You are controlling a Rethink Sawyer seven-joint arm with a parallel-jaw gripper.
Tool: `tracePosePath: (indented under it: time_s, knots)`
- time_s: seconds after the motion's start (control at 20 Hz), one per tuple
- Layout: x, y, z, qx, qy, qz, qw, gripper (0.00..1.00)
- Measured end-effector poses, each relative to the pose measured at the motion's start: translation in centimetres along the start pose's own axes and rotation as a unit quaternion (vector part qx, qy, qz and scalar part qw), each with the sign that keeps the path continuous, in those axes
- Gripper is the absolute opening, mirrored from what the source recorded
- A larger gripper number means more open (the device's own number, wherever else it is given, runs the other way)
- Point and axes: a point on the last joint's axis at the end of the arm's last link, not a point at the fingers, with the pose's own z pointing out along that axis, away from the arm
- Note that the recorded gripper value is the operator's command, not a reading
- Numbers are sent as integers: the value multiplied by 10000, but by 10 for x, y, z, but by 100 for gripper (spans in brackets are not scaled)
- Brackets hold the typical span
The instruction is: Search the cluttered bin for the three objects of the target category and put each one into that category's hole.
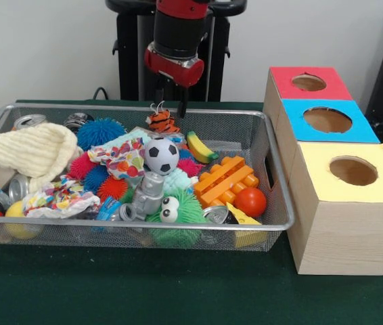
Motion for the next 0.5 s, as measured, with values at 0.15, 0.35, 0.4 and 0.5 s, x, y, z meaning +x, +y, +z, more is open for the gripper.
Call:
tracePosePath:
  time_s: [0.15,0.35,0.4,0.5]
  knots:
    - [-2,2,-5,3,37,-12,10000,100]
    - [-7,5,-10,15,78,-29,10000,100]
    - [-9,7,-11,10,70,-33,10000,100]
    - [-14,8,-11,-3,32,-35,10000,100]
